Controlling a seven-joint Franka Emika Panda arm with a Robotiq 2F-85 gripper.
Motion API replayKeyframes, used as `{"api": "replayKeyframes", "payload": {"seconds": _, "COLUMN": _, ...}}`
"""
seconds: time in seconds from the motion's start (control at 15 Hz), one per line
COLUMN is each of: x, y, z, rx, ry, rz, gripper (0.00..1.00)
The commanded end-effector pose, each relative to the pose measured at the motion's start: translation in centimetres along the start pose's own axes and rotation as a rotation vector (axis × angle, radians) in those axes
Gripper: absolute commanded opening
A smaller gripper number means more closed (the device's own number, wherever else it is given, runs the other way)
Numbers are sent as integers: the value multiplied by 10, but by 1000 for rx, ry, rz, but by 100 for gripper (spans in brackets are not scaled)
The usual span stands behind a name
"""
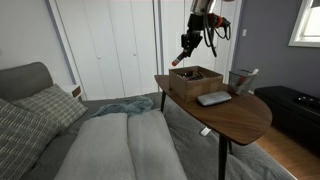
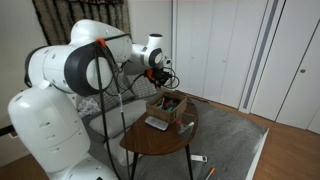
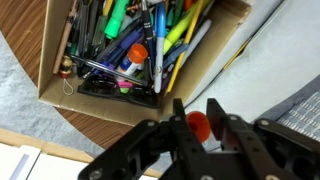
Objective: Move a stick of glue from the box to the penholder
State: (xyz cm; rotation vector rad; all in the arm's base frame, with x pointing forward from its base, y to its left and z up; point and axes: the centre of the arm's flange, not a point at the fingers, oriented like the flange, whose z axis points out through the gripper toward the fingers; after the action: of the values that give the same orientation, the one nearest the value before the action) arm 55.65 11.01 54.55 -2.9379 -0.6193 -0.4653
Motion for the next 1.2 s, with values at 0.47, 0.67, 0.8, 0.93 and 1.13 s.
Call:
{"api": "replayKeyframes", "payload": {"seconds": 0.47, "x": -149, "y": 121, "z": -98, "rx": -242, "ry": -324, "rz": 255, "gripper": 7}}
{"api": "replayKeyframes", "payload": {"seconds": 0.67, "x": -164, "y": 142, "z": -98, "rx": -260, "ry": -391, "rz": 315, "gripper": 7}}
{"api": "replayKeyframes", "payload": {"seconds": 0.8, "x": -162, "y": 145, "z": -87, "rx": -249, "ry": -418, "rz": 322, "gripper": 7}}
{"api": "replayKeyframes", "payload": {"seconds": 0.93, "x": -161, "y": 148, "z": -76, "rx": -237, "ry": -413, "rz": 330, "gripper": 7}}
{"api": "replayKeyframes", "payload": {"seconds": 1.13, "x": -155, "y": 147, "z": -61, "rx": -196, "ry": -430, "rz": 328, "gripper": 7}}
